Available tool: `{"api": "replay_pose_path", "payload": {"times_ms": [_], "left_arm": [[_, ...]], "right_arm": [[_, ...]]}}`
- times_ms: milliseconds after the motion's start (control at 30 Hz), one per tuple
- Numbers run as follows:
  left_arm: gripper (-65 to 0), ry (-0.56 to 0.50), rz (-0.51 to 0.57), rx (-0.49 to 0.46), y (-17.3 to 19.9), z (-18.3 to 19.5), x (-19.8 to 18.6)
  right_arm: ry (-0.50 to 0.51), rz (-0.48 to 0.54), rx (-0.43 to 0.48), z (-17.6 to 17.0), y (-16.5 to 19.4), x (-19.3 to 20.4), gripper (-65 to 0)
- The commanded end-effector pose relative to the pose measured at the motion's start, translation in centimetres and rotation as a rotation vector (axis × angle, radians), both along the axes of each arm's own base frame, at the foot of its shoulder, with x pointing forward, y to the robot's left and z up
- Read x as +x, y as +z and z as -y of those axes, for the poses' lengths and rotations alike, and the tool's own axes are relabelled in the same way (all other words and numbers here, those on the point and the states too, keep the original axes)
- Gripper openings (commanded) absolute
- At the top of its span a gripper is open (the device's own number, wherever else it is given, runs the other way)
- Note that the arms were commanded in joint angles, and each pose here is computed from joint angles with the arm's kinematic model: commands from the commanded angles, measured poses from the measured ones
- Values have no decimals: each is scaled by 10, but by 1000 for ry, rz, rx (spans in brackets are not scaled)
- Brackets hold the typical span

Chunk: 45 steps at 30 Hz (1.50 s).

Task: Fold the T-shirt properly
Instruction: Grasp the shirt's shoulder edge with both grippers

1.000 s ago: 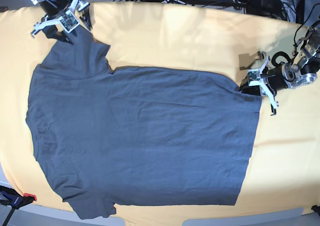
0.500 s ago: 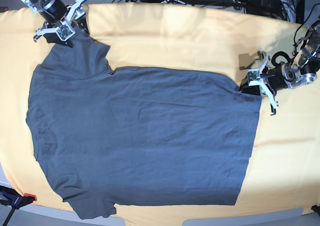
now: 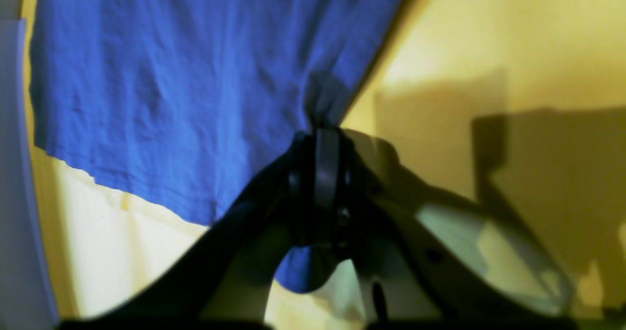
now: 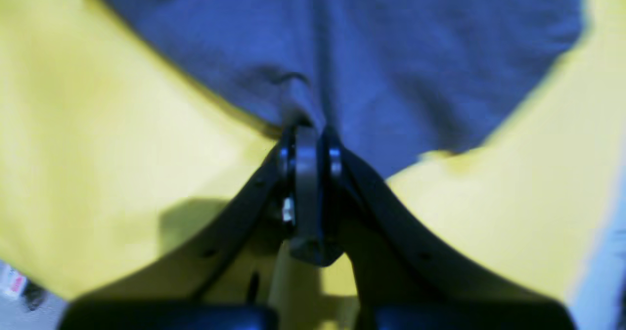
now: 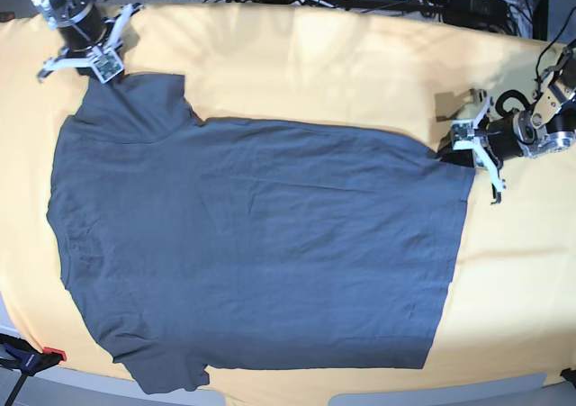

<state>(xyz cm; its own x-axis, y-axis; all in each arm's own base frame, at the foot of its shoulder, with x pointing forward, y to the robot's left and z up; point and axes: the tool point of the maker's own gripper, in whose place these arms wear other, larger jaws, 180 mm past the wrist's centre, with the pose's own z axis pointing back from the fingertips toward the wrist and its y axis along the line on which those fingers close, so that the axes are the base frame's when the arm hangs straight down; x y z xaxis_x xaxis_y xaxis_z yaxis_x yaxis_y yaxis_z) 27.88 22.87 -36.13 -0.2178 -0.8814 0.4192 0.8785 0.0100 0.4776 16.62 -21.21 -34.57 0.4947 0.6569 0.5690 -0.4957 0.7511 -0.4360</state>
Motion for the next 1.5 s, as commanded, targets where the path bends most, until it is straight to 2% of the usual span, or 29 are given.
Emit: {"api": "replay_pose_path", "payload": {"times_ms": [0, 167, 267, 567, 700, 800, 1000, 1100, 1233, 1333, 1467], "left_arm": [[-650, -5, 16, 35, 11, -12, 3], [-650, -34, 23, 18, 32, -6, -2], [-650, -69, -25, -1, 42, 2, -15], [-650, -168, -215, 71, 52, -8, -65], [-650, -182, -245, -1, 66, 2, -75], [-650, -198, -277, 6, 68, 1, -88], [-650, -239, -329, 16, 69, 6, -111], [-650, -258, -324, 3, 72, 13, -113], [-650, -287, -316, 4, 74, 20, -117], [-650, -305, -282, 17, 76, 23, -110], [-650, -294, -216, 32, 77, 29, -91]], "right_arm": [[19, 39, -7, -1, 16, 3, -650], [65, 54, -47, -2, 43, -9, -650], [67, 30, -69, 2, 47, -21, -650], [61, -165, -91, 6, 30, -78, -650], [54, -257, -104, 9, 23, -104, -650], [37, -292, -141, 17, 22, -118, -650], [36, -230, -240, 30, 29, -108, -650], [62, -201, -226, 25, 31, -104, -650], [107, -128, -203, 19, 37, -76, -650], [144, -43, -172, 13, 48, -46, -650], [222, 93, -184, 7, 70, -6, -650]]}}
